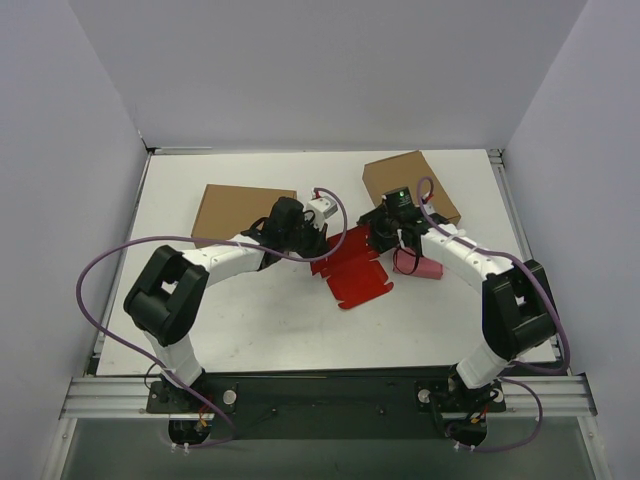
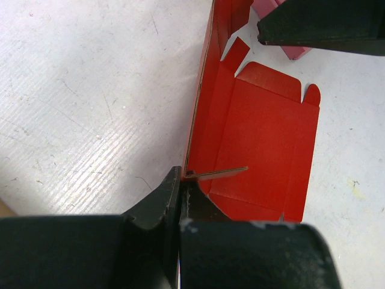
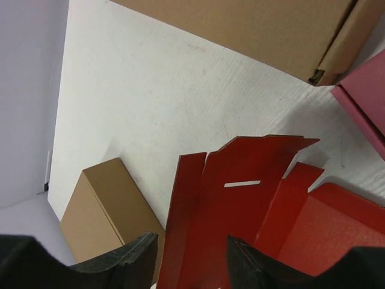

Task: Fold the paper box
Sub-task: Fold the paper box at the center of the board.

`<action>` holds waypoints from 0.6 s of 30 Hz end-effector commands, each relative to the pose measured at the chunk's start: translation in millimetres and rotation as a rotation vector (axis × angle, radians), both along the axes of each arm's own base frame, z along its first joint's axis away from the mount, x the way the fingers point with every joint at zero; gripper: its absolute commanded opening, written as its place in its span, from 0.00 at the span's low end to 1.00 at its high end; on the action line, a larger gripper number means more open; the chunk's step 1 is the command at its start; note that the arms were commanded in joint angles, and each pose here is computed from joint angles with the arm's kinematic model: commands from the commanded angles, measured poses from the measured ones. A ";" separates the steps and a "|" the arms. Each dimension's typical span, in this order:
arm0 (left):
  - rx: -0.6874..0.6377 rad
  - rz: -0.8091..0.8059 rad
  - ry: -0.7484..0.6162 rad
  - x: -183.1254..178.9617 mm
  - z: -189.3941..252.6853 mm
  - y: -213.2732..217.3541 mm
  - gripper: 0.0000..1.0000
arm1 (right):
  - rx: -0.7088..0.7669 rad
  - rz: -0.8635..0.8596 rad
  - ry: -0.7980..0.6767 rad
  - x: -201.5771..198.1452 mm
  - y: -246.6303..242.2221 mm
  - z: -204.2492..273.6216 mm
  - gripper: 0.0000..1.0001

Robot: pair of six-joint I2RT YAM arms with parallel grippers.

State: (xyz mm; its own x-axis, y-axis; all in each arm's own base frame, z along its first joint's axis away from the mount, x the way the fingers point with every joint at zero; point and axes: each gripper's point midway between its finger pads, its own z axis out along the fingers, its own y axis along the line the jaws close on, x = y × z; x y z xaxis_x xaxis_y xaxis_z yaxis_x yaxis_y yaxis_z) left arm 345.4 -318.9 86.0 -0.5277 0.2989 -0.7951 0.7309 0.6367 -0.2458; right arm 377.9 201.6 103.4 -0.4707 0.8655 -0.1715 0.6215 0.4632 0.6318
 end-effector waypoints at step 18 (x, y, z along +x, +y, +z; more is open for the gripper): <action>0.033 0.013 -0.045 2.5 9.2 3.3 0.00 | -0.018 0.041 0.013 7.5 -0.3 -21.6 0.47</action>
